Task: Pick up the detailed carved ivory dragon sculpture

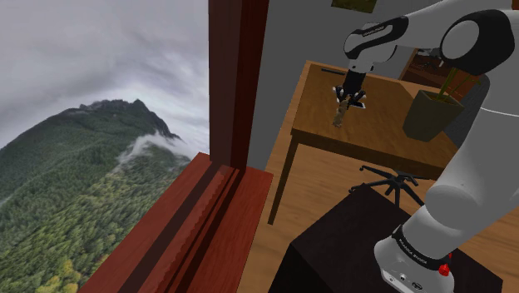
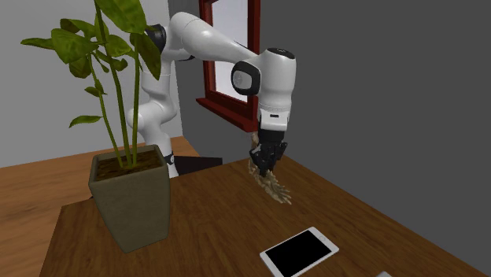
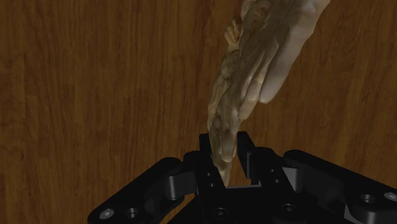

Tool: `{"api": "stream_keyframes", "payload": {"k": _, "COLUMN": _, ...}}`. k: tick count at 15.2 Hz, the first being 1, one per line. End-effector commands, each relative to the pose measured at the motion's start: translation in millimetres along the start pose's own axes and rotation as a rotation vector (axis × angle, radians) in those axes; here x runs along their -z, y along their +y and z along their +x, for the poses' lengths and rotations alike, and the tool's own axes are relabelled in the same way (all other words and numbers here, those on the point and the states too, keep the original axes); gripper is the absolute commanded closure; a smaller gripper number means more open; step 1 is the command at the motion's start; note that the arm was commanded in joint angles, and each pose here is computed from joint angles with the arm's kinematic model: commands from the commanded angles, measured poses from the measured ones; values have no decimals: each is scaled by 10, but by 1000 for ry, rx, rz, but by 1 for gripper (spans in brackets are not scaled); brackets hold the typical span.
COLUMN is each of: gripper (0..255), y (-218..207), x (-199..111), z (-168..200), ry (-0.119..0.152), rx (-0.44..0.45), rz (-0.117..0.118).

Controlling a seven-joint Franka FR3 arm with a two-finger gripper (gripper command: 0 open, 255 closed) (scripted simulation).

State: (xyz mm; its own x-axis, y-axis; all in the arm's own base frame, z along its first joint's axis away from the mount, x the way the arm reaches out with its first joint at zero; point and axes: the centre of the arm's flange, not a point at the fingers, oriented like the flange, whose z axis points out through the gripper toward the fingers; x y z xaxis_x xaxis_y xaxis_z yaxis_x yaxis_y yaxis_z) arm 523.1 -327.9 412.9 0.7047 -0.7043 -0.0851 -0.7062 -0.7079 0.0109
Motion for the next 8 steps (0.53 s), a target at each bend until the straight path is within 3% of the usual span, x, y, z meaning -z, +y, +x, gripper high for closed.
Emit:
{"api": "stream_keyframes", "payload": {"k": 1, "gripper": 255, "y": -1, "x": -3, "z": -2, "ry": -1, "rx": 0, "rz": 0}}
{"api": "stream_keyframes", "payload": {"k": 8, "gripper": 255, "y": 3, "x": 365, "z": -33, "ry": -1, "rx": 0, "rz": 0}}
